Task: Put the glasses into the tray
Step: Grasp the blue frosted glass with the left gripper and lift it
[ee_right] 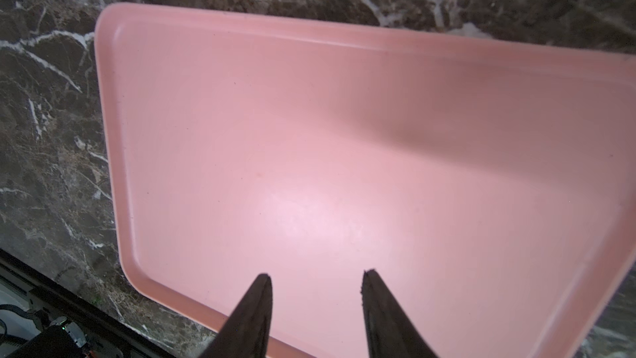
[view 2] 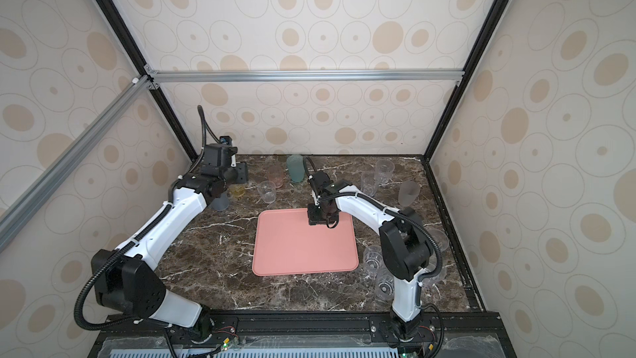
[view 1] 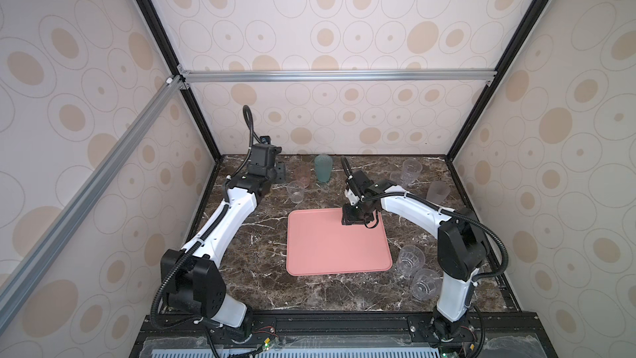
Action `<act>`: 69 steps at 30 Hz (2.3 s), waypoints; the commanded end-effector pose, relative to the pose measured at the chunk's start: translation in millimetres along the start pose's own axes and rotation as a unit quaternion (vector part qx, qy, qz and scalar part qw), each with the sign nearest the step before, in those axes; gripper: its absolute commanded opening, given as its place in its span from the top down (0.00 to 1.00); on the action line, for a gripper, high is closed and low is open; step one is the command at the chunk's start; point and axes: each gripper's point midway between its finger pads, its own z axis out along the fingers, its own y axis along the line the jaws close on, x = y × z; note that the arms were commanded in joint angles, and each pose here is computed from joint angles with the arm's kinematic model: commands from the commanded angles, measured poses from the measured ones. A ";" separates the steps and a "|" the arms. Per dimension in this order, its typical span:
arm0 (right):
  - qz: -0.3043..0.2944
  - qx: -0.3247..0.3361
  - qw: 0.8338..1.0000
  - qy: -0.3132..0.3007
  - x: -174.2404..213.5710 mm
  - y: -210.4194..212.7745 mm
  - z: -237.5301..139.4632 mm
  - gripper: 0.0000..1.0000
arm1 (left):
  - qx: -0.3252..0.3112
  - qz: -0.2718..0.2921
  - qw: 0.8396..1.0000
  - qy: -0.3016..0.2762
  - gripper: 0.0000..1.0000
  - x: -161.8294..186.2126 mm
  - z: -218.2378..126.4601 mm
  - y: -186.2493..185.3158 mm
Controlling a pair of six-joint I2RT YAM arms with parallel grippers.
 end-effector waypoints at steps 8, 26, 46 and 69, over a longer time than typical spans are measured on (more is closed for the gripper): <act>0.003 0.023 1.000 0.017 13.8 -2.7 3.4 0.55 | -0.060 -0.051 0.996 0.033 0.50 -6.4 9.0 85.8; -0.026 0.034 0.999 0.006 5.8 -4.5 7.0 0.56 | -0.056 -0.146 0.983 0.096 0.56 51.7 65.4 153.3; -0.035 0.046 0.998 0.009 3.9 -8.5 10.1 0.57 | -0.066 -0.145 0.979 0.127 0.93 72.4 89.0 161.1; -0.068 0.025 0.997 -0.028 0.6 46.7 -29.5 0.61 | -0.088 -0.137 0.979 0.121 1.00 86.9 -34.9 139.3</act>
